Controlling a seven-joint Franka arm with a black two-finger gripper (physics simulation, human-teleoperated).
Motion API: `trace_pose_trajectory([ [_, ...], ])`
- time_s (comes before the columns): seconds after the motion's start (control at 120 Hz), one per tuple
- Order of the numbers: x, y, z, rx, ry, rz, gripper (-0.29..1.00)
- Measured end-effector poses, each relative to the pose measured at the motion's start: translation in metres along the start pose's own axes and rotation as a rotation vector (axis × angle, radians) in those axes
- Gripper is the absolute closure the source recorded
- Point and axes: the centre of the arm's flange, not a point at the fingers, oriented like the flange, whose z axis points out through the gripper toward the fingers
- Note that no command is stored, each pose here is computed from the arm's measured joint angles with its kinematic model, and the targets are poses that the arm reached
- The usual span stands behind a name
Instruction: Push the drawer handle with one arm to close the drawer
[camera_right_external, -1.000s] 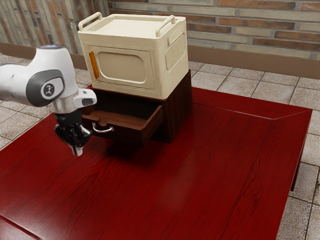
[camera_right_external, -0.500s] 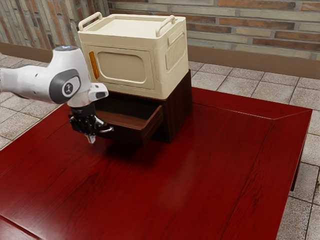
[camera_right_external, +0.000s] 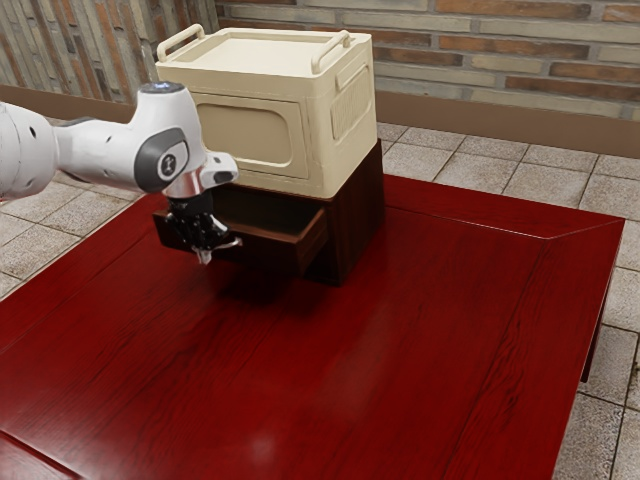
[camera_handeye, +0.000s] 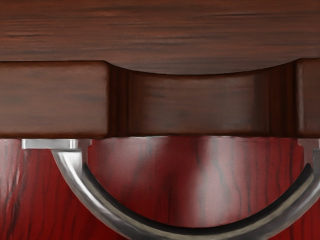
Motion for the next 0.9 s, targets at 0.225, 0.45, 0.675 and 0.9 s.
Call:
trace_pose_trajectory([
  [0.225,0.029,0.001,-0.001,0.0,0.033,0.025,0.79],
  [0.45,0.058,0.004,0.0,0.008,0.068,0.051,0.79],
  [0.675,0.082,0.009,0.001,0.009,0.098,0.076,0.79],
  [0.9,0.1,0.002,0.001,0.01,0.127,0.195,0.79],
])
